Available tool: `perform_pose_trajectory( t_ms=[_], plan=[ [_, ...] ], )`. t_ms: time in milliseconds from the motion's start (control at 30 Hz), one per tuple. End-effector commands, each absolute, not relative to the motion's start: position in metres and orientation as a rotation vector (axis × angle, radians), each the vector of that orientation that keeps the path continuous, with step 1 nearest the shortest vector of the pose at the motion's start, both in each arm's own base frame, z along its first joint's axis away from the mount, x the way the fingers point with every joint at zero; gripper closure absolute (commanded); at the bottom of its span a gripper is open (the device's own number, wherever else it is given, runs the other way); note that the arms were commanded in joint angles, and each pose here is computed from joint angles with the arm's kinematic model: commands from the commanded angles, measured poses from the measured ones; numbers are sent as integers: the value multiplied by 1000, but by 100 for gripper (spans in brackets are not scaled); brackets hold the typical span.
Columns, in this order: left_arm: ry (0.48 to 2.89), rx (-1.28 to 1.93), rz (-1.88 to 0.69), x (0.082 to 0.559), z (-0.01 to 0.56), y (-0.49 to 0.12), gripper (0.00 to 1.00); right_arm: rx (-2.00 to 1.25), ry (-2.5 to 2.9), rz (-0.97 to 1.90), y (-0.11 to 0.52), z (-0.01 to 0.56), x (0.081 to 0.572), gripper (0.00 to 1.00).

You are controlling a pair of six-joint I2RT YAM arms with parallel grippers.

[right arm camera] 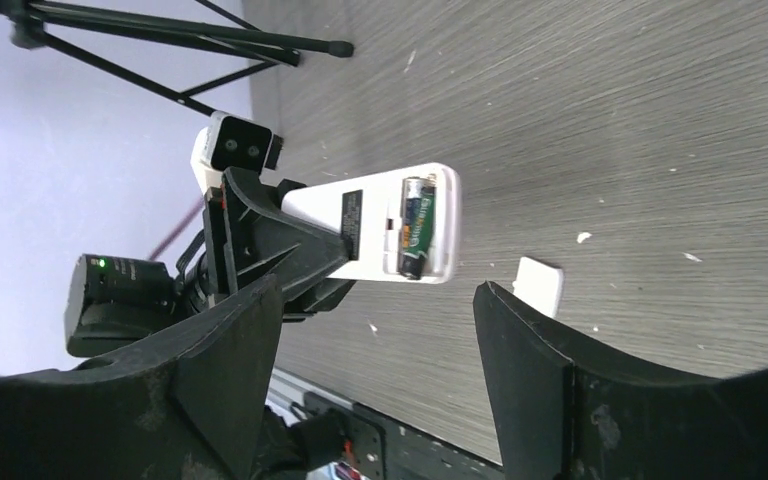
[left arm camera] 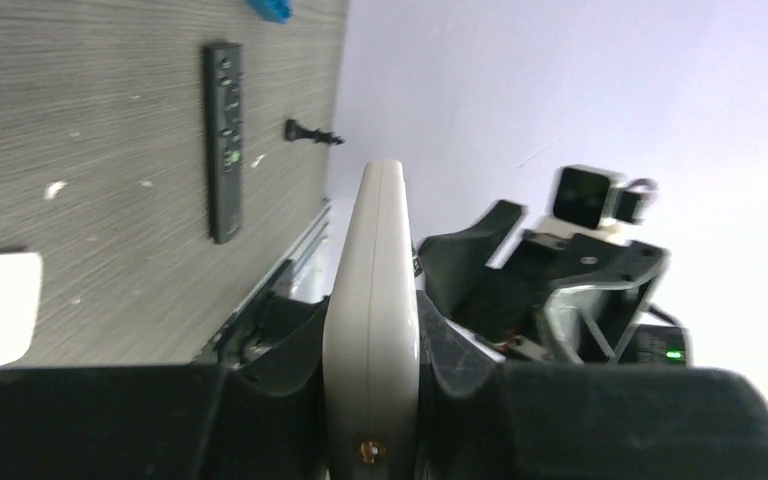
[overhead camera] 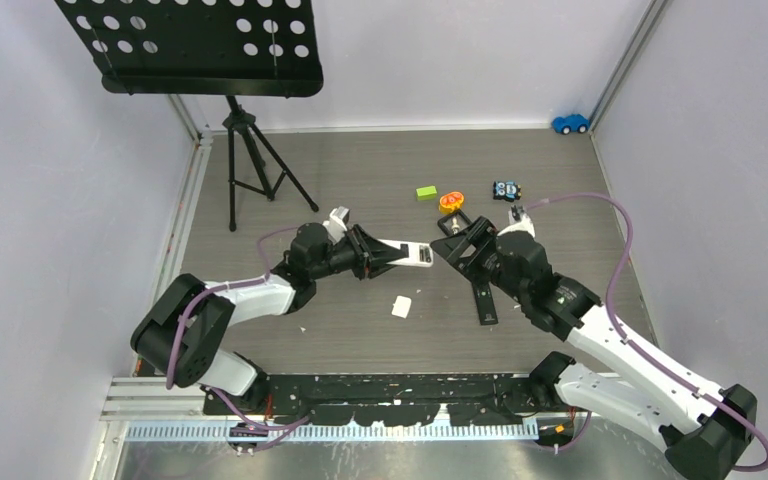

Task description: Load the batteries into the remote control

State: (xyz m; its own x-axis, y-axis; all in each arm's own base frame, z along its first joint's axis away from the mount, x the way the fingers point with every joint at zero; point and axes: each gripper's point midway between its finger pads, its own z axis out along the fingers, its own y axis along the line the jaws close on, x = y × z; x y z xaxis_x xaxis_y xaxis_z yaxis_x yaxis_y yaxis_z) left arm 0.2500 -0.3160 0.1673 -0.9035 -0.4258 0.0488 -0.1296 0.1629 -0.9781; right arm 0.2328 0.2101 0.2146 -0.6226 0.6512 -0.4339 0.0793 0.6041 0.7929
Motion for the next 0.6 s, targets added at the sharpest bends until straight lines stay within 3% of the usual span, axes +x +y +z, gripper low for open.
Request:
perform_pose_trajectory(
  t_ms=[0, 567],
  plan=[
    [1903, -558, -2082, 257, 246, -316, 100, 684, 1890, 1212, 219, 245, 242, 25],
    [1849, -546, -2101, 253, 268, -311, 100, 723, 1715, 1406, 224, 267, 244, 23]
  ],
)
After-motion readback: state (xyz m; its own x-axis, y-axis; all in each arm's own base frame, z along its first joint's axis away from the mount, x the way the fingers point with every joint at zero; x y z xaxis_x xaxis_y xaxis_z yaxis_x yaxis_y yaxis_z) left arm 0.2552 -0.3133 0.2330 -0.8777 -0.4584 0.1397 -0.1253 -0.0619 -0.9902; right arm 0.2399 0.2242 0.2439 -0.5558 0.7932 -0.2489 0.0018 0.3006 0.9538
